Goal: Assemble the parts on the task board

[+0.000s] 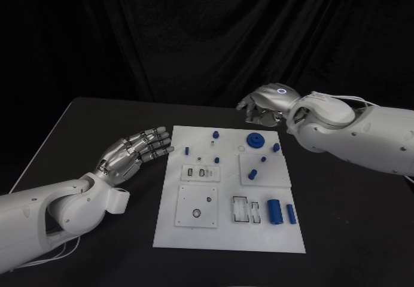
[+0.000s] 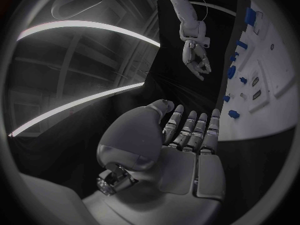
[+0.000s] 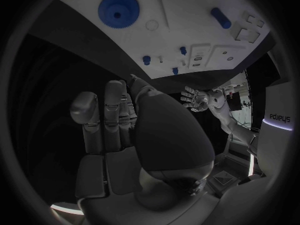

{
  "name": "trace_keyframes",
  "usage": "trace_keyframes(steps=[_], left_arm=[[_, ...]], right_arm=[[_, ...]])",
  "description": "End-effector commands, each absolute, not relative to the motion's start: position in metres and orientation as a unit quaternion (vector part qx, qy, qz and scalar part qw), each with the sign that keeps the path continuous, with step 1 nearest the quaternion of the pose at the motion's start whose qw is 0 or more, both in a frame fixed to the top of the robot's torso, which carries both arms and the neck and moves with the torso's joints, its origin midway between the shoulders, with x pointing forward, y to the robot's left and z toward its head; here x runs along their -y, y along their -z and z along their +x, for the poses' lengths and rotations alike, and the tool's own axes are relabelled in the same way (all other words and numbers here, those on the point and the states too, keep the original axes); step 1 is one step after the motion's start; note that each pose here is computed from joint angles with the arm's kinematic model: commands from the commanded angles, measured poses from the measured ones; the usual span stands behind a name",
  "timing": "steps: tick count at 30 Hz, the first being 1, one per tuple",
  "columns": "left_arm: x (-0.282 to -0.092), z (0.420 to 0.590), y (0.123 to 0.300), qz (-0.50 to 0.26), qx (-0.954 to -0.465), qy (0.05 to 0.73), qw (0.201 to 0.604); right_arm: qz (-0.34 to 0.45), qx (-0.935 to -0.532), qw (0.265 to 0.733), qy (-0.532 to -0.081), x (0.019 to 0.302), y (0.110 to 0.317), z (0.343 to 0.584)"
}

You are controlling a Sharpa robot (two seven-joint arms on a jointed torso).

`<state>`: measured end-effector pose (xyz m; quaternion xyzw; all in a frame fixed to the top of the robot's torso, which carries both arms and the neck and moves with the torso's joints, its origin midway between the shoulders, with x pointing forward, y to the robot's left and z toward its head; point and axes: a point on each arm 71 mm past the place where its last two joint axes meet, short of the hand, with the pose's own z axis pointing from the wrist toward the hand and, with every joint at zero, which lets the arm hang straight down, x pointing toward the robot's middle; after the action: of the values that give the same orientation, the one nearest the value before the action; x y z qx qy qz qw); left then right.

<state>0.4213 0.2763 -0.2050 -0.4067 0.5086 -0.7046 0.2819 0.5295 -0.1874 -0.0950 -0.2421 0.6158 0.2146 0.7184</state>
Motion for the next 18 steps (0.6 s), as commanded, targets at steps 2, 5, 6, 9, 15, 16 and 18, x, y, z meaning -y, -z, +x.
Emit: trace_keyframes(steps=[2, 5, 6, 9, 15, 16, 18], left_arm=[[-0.278, 0.420, 0.196, -0.387, -0.463, 0.738, 0.303], [-0.278, 0.421, 0.197, -0.386, -0.463, 0.738, 0.303], [-0.277, 0.421, 0.197, -0.386, -0.463, 0.738, 0.302], [-0.276, 0.422, 0.197, -0.385, -0.463, 0.739, 0.300], [-0.275, 0.422, 0.197, -0.385, -0.464, 0.739, 0.299], [-0.275, 0.423, 0.197, -0.385, -0.465, 0.739, 0.299], [-0.275, 0.423, 0.198, -0.385, -0.465, 0.739, 0.299]], right_arm=[[-0.227, -0.647, 0.704, -0.184, 0.204, 0.098, 0.526], [-0.205, -0.668, 0.695, -0.169, 0.219, 0.101, 0.527], [-0.197, -0.676, 0.691, -0.163, 0.224, 0.103, 0.528], [-0.180, -0.690, 0.685, -0.149, 0.234, 0.108, 0.530], [-0.160, -0.699, 0.684, -0.137, 0.243, 0.117, 0.532], [-0.158, -0.698, 0.685, -0.137, 0.243, 0.119, 0.532], [-0.155, -0.697, 0.687, -0.138, 0.243, 0.121, 0.532]])
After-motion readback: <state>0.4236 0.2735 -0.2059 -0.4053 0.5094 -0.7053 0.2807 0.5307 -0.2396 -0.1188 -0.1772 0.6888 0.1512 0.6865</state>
